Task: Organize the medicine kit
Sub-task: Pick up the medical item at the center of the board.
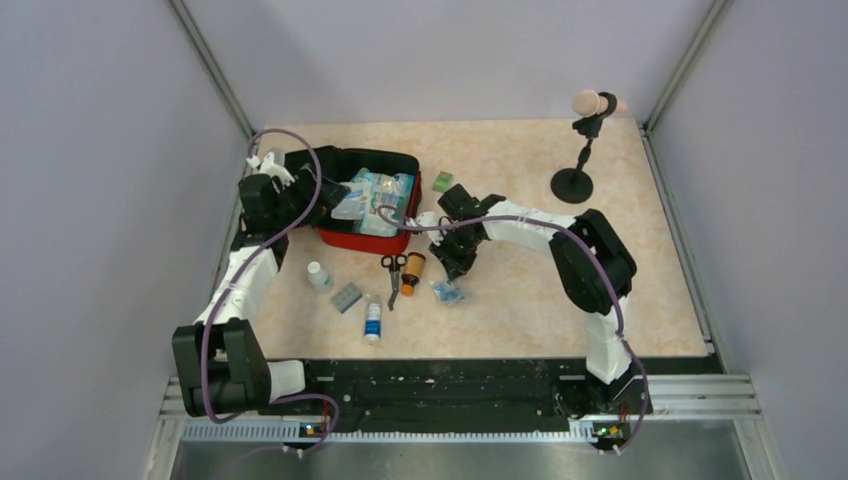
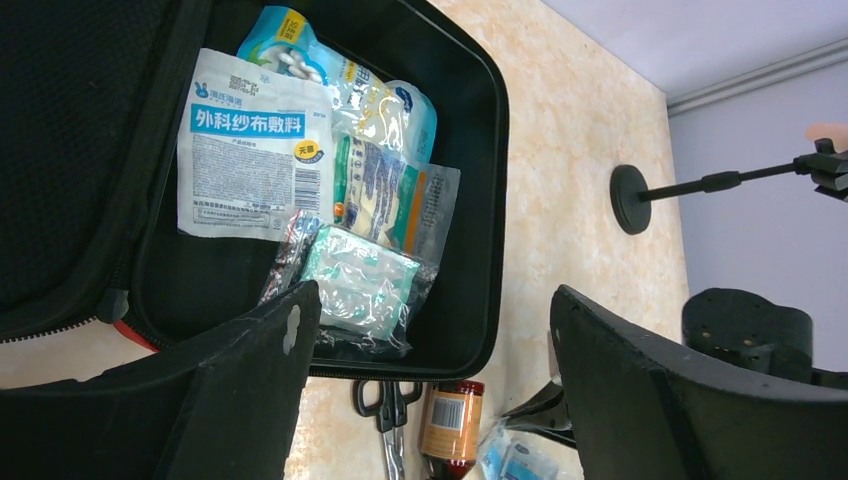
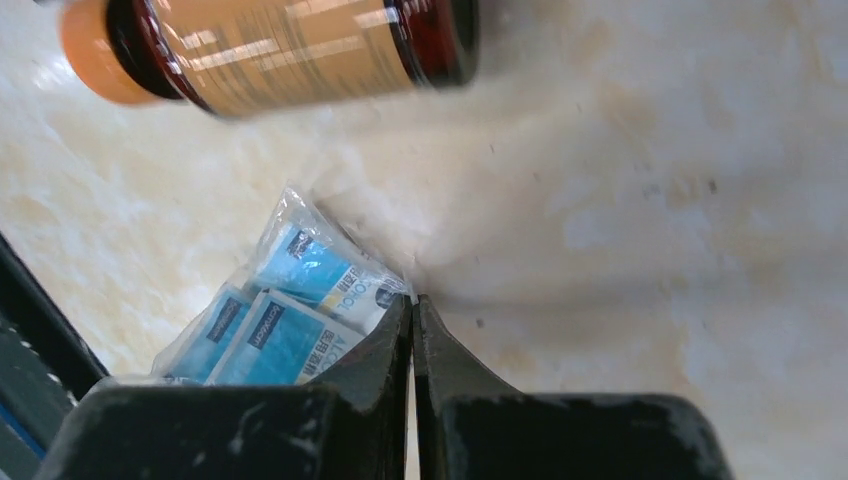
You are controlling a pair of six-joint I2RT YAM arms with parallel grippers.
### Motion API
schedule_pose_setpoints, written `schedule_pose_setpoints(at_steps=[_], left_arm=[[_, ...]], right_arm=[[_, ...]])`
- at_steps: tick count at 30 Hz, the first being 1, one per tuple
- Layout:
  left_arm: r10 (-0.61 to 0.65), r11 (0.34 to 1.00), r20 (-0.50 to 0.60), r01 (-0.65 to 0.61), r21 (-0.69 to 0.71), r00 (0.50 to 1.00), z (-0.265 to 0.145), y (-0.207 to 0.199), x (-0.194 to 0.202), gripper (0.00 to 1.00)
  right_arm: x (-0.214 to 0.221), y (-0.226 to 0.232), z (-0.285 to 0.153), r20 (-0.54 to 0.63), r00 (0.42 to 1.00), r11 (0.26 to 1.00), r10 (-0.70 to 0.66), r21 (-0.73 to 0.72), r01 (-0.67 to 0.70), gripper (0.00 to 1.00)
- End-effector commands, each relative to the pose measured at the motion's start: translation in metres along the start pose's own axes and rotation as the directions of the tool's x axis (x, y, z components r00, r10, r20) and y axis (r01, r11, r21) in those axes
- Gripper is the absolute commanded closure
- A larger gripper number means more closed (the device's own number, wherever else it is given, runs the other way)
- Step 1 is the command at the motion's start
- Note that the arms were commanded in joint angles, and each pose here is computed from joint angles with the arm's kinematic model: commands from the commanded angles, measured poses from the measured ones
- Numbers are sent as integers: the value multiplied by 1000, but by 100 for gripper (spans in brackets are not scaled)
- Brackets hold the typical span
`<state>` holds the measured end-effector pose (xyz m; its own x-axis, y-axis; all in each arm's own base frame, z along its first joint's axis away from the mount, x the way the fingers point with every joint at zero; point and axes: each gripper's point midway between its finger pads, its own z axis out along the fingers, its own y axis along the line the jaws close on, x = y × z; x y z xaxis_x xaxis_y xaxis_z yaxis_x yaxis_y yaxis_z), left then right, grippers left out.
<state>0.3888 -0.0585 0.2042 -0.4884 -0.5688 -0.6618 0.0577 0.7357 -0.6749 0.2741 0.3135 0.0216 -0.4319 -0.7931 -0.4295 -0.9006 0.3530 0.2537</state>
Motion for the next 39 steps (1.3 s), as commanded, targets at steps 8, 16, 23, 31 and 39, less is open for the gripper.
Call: schedule_pose_setpoints(at_steps=[8,16,23,31,39], left_arm=[[76,989,-16,-73,128,997,9,-23,-12,9],[166,914,-76,-124,387,983,17,-74,-8,12],[352,807,-147,-220,548,924,35,-113,29,18],[442,715,-143,-251,653,886,59,-143,52,29],[458,680,-145,-240,693,877,78,-154,54,60]], right_arm=[[-37,-41,-126,231,972,947,32,304,-103,100],[-108,-55,-181,479,875,941,73,259,-220,100],[-174,-48,-200,606,793,974,58,140,-178,100],[-203,-28,-194,641,766,999,49,-16,-50,100],[-211,-38,-190,647,762,999,29,-10,-30,100]])
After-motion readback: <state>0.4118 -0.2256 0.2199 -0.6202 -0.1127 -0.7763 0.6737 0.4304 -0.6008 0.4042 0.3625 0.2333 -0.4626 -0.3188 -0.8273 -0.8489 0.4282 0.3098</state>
